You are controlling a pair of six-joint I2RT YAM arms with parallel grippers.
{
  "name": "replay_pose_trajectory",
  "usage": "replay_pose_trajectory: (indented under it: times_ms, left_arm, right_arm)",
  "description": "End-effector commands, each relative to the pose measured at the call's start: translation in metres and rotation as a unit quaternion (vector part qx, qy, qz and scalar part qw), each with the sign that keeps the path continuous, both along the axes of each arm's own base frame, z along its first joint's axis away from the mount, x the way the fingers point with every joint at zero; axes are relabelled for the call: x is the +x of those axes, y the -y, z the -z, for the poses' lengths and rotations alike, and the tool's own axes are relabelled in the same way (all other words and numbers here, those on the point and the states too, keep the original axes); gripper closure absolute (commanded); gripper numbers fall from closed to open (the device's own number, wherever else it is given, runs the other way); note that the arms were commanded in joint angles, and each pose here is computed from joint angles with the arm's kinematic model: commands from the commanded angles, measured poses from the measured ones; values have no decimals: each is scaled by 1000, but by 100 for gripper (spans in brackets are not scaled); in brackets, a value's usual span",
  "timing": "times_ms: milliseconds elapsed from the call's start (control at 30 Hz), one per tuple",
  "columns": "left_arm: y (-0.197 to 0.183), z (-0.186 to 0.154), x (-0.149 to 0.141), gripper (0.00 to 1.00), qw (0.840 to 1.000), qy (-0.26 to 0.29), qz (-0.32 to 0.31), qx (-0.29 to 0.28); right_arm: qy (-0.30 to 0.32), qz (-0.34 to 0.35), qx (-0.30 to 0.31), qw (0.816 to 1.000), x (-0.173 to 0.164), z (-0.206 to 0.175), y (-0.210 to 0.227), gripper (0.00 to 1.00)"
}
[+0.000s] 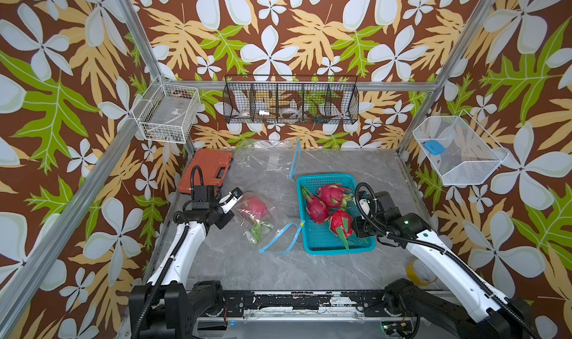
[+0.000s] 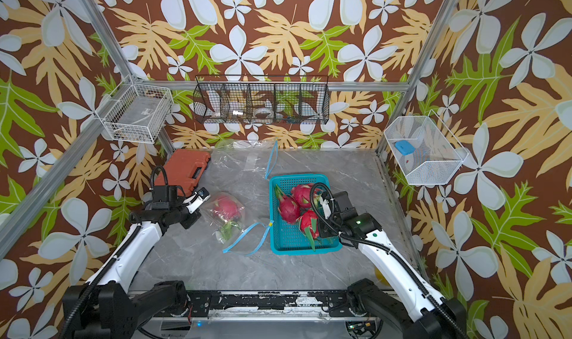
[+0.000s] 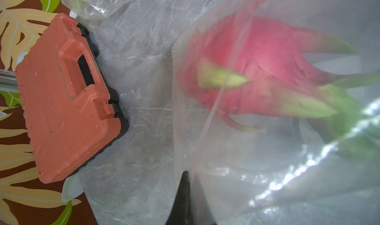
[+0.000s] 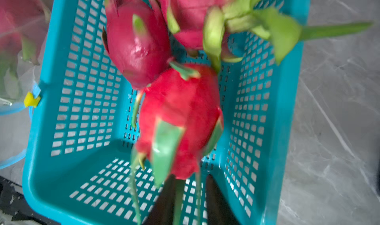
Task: Open the zip-top bag and take out the dragon fruit
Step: Place the dragon fruit in the basket, then pick up the dragon fruit from the zipper food storage bag.
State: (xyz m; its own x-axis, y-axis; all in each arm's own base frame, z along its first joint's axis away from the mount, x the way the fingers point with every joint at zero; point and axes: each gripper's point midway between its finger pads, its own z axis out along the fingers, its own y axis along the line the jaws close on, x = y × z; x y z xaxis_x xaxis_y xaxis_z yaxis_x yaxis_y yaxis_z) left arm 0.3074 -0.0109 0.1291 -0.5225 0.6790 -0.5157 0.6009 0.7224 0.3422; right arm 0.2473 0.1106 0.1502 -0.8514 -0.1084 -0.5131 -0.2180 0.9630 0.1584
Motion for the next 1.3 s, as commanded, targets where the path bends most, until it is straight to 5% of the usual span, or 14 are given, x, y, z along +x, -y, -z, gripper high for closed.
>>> replay_pose_trajectory:
  times_ms: [0, 167, 267, 400, 567, 667, 867, 1000, 1167, 1267]
  left_arm:
    - [3, 2, -5, 100, 1000, -6, 5, -9]
    - [5, 0, -3, 100, 1000, -6, 1, -20]
    - [5, -1, -3, 100, 1000, -6, -1, -22]
    - [6, 0, -4, 100, 1000, -11, -4, -27]
    - [6, 4, -9, 100, 999, -20, -4, -25]
    - [6, 6, -12, 100, 1000, -21, -4, -23]
    - [4, 16, -15, 100, 999, -36, -9, -20]
    - [1, 20, -16, 100, 999, -42, -15, -15]
    - [-2, 21, -16, 100, 999, -41, -19, -7]
    - [-4, 16, -13, 100, 999, -34, -18, 1]
  right_arm:
    - [53, 38, -24, 998, 23, -20, 9, 0]
    - [147, 55, -107, 982, 36, -75, 10, 0]
    - [202, 36, -99, 974, 37, -106, -12, 1]
    - [256, 29, 71, 964, 34, -139, -49, 0]
    - [317, -37, 241, 916, 7, -148, -82, 6]
    - [286, -88, 197, 933, -12, -117, -110, 25]
    - [288, -209, 106, 928, -75, -61, -183, 27]
    - [258, -238, 89, 932, -77, -30, -217, 34]
    - [264, -299, 56, 915, -73, -6, -258, 52]
    - [269, -342, 32, 900, -70, 12, -278, 49]
